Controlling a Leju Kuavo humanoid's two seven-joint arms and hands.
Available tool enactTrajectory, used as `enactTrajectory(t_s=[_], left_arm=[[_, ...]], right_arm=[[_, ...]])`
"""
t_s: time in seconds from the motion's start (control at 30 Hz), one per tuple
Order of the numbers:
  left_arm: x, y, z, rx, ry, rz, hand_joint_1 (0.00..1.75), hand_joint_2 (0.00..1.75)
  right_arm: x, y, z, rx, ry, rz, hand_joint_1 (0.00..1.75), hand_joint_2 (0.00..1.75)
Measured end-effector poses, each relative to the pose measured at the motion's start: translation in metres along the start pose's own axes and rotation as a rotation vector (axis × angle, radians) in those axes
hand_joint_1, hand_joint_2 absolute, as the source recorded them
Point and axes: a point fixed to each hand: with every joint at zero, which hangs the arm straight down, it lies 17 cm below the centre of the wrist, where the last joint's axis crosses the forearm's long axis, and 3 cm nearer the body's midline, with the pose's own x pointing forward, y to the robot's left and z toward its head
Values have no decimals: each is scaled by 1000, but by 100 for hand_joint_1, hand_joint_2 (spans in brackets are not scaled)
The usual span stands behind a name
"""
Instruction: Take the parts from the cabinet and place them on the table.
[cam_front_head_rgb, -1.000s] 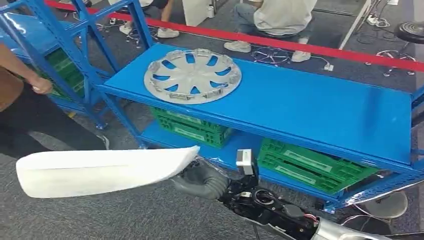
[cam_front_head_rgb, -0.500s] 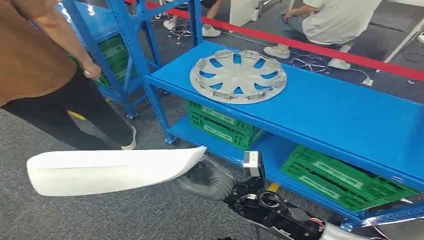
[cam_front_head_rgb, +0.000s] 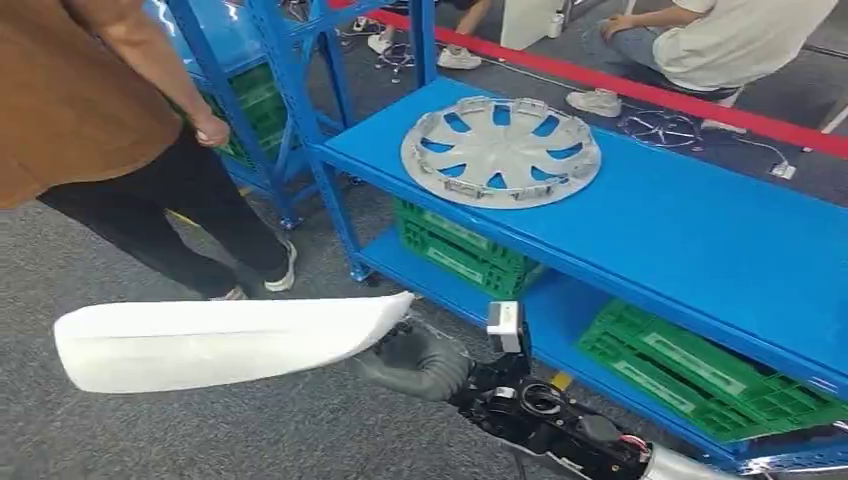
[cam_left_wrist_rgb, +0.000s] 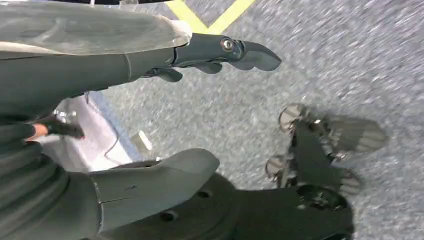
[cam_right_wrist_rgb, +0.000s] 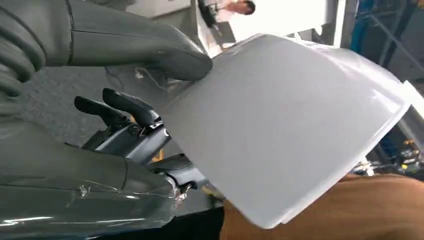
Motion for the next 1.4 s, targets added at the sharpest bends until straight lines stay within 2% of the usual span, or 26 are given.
enactTrajectory(t_s=[0.47,1.4], left_arm=[[-7,7,-1,20,7,41,0,175],[-12,6,-1,26,15,56,0,175]], right_arm=[[5,11,-8,64,-15,-28,175,175],[0,15,-16,86,-12,-35,175,175]])
